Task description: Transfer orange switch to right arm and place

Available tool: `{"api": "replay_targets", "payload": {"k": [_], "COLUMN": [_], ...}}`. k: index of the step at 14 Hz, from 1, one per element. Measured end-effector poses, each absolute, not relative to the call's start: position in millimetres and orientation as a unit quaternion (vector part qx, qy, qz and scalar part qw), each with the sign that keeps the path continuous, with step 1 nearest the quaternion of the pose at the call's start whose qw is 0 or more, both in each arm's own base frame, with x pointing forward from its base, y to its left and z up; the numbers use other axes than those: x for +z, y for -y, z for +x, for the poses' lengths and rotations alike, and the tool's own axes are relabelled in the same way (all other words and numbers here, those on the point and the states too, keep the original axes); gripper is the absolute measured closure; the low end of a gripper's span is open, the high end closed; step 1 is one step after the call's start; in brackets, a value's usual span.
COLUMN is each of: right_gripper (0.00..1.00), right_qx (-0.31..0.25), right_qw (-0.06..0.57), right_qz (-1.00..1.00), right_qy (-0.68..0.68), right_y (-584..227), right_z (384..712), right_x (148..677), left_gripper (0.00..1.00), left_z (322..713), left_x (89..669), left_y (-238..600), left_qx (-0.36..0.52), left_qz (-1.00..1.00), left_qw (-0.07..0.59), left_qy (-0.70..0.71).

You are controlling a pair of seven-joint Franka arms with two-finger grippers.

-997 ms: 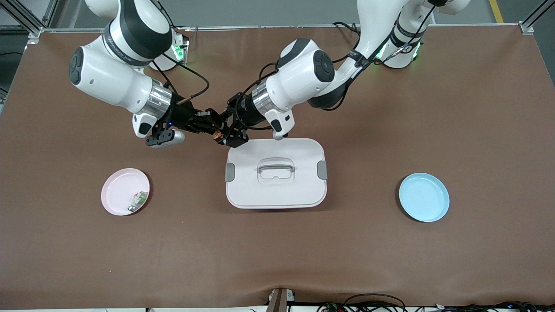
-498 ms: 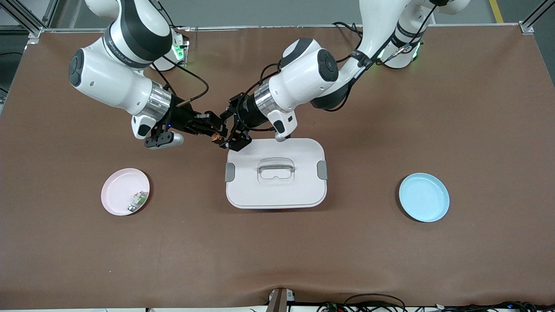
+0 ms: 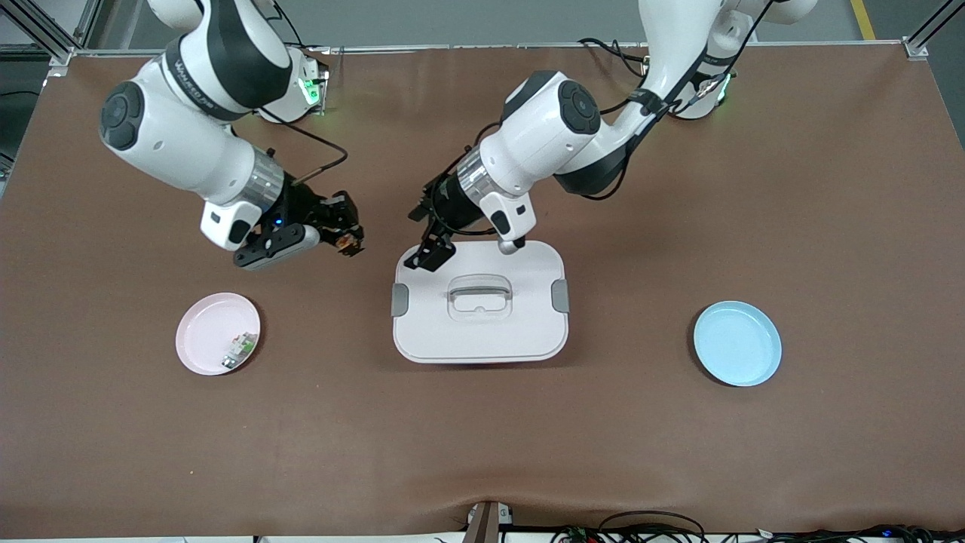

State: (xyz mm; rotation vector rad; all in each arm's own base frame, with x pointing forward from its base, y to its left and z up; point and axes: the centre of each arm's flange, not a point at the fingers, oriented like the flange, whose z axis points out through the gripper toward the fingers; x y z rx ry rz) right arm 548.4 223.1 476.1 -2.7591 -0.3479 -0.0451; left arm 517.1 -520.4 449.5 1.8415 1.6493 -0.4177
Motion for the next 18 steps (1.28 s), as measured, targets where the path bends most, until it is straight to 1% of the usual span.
{"api": "replay_targets", "payload": {"k": [4,9,11,13,16,18], "right_gripper": [0.56,0.56,0.56,0.56,0.56,0.56], "right_qx": [-0.027,-0.013,-0.005,-0.002,0.000,0.005], "right_qw": [0.082,-0.001,-0.014,-0.018,-0.019,-0.018], "right_qz": [-0.968,-0.927,-0.910,-0.893,-0.865,-0.844], "right_qy": [0.236,0.375,0.414,0.450,0.501,0.536], "right_y": [-191.0,-143.6,-117.4,-92.3,-64.0,-48.0], "right_z": [561.7,580.2,589.2,597.2,607.7,615.1], "right_x": [461.6,440.1,430.2,421.3,402.6,380.7], "left_gripper": [0.00,0.00,0.00,0.00,0.00,0.00], "left_z": [520.3,521.4,526.6,537.6,563.8,582.4], "left_x": [442.0,441.7,442.6,443.8,447.9,449.0], "left_y": [466.8,405.7,387.5,360.5,303.9,259.9], "left_qx": [-0.088,-0.004,0.025,0.043,0.064,0.075], "left_qz": [0.766,0.849,0.874,0.890,0.910,0.924], "left_qw": [0.256,0.169,0.139,0.125,0.114,0.103], "left_qy": [-0.584,-0.500,-0.465,-0.436,-0.392,-0.360]}}
